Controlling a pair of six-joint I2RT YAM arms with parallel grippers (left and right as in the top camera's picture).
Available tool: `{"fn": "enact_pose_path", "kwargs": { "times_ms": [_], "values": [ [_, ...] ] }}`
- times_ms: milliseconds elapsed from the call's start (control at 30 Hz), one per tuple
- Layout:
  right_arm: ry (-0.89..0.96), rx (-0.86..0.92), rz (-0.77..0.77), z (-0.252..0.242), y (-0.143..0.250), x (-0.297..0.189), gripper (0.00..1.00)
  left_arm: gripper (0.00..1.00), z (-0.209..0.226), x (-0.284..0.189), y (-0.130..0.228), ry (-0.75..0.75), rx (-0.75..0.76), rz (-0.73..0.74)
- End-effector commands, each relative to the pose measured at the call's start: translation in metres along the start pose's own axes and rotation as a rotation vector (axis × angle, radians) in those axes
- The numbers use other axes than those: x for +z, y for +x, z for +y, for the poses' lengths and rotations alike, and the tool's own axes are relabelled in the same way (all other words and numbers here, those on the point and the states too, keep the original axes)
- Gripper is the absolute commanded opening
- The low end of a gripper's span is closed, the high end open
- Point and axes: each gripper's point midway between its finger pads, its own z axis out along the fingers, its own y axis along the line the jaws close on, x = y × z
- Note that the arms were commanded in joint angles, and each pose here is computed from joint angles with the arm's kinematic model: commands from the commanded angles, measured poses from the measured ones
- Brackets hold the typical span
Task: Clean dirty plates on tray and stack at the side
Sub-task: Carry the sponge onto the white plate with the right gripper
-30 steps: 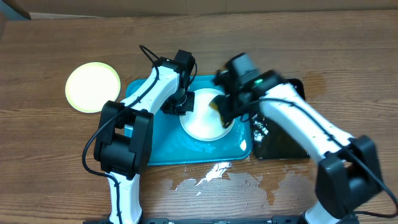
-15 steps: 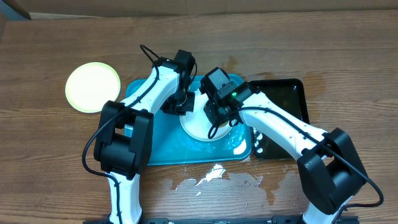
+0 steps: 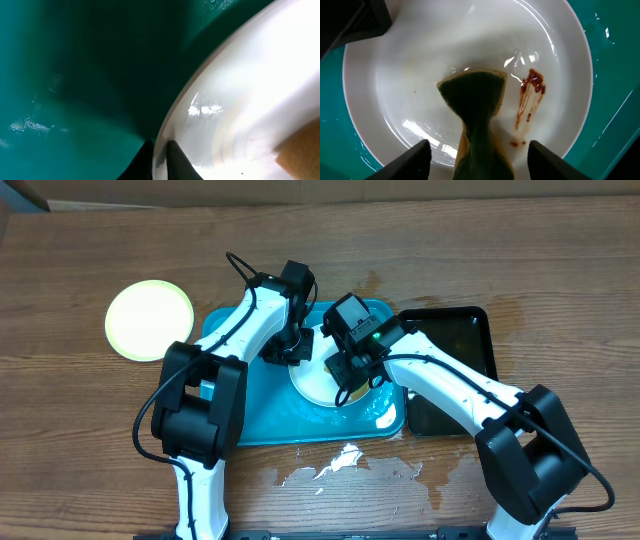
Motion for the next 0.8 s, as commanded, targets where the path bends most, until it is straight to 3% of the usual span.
{"fn": "enact_pose_path", "kwargs": {
  "times_ms": [0, 333, 600, 700, 767],
  "values": [
    [0.043, 0.001, 0.007, -0.008, 0.002, 0.002, 0.64, 0.12, 0.0, 0.01, 0.008, -0.015, 0.022, 0.034],
    [0.032, -0.011, 0.126, -0.003, 0.031, 0.021, 0.55, 0.13, 0.0, 0.01, 0.008, -0.015, 0.022, 0.033],
    [0.011, -0.01, 0.18, 0.003, 0.05, 0.028, 0.15, 0.15, 0.0, 0.01, 0.008, -0.015, 0.022, 0.033],
    [0.017, -0.01, 0.197, 0.002, 0.054, 0.027, 0.06, 0.13, 0.0, 0.01, 0.008, -0.015, 0.022, 0.034],
    [0.045, -0.013, 0.195, -0.003, 0.054, 0.028, 0.04, 0.05, 0.001, 0.01, 0.008, -0.015, 0.02, 0.032]
  ]
}}
